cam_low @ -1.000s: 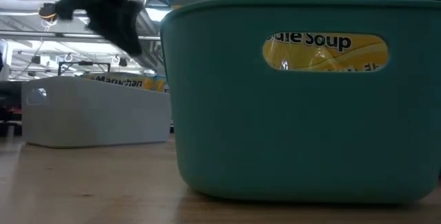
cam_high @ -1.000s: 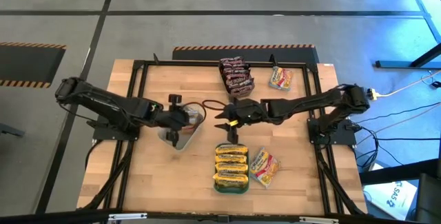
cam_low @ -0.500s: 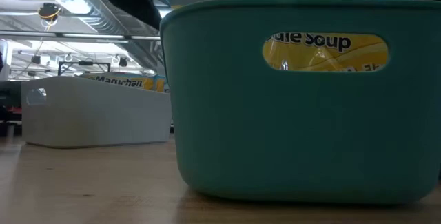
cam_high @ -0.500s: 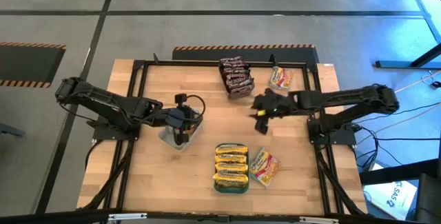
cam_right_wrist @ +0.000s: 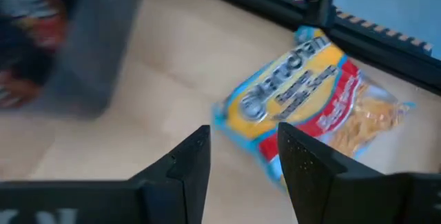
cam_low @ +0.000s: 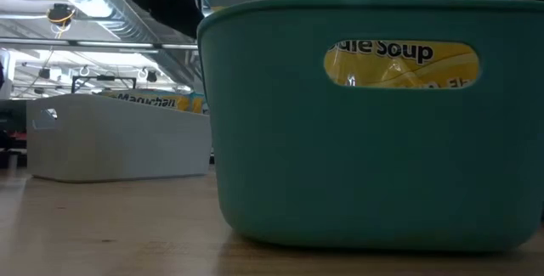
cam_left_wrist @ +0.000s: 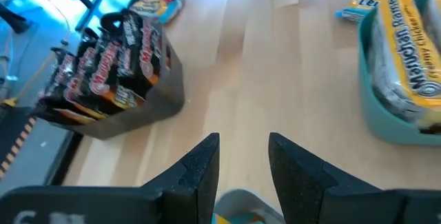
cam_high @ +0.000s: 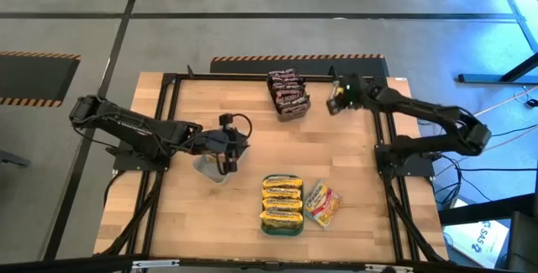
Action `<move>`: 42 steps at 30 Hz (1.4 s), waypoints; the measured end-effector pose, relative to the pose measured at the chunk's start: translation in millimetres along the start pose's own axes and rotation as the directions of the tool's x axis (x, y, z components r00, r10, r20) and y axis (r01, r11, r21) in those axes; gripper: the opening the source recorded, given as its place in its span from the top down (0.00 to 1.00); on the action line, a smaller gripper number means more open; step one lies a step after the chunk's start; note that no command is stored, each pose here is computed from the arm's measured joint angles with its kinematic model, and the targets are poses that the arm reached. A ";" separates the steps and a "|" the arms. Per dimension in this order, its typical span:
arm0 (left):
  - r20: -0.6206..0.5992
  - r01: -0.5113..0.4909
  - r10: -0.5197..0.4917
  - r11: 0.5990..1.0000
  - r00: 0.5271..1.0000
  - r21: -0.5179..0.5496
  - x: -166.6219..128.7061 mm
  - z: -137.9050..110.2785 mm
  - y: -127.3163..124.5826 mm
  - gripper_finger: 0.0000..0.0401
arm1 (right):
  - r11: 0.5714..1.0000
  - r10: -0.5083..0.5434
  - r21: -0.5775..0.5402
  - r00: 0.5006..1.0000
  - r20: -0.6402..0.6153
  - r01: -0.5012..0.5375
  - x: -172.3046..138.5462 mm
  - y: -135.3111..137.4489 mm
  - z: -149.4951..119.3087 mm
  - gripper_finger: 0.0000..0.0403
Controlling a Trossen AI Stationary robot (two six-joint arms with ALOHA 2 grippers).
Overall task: Sort Maruchan noodles
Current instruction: Put the blue noodle pack into the white bin
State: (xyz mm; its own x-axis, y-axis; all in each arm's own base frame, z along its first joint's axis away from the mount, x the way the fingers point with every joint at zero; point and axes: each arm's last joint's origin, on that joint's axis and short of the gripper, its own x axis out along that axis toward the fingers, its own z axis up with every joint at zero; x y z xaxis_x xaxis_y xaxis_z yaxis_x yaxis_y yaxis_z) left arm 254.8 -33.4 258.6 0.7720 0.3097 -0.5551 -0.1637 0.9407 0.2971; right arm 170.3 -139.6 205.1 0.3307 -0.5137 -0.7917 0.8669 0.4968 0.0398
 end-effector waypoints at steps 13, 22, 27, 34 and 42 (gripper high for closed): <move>0.009 -0.076 0.076 0.996 0.997 -0.038 14.0 2.0 21.2 0.70 | 0.991 -0.131 -0.007 0.976 -0.172 0.132 56.4 -51.1 1.0 0.62; 0.004 -0.088 0.089 0.995 0.996 -0.056 29.5 1.1 23.0 0.70 | 0.998 0.058 0.021 0.934 -0.352 -0.055 43.9 -6.9 -21.6 0.62; 0.038 -0.090 0.091 0.995 0.995 -0.033 40.2 3.9 19.0 0.70 | 0.983 0.184 0.072 0.921 -0.343 -0.170 36.1 35.4 -31.6 0.62; 0.082 -0.088 0.091 0.995 0.992 -0.039 51.8 7.0 14.8 0.70 | 0.928 0.326 -0.069 0.891 -0.316 -0.365 14.5 80.6 -24.9 0.62; 0.166 -0.018 0.035 0.995 0.986 -0.100 57.4 13.8 15.3 0.70 | 0.939 0.199 -0.252 0.967 -0.159 -0.235 -23.8 74.7 21.7 0.62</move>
State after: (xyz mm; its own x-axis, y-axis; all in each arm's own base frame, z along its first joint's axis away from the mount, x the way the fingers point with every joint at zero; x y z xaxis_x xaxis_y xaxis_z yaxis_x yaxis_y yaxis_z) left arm 305.1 -3.1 242.0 0.8571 0.3147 -0.4078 -0.2381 0.9440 0.2282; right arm 235.3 -105.4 240.2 0.4333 -0.2865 -0.8545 0.6422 0.7634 0.0697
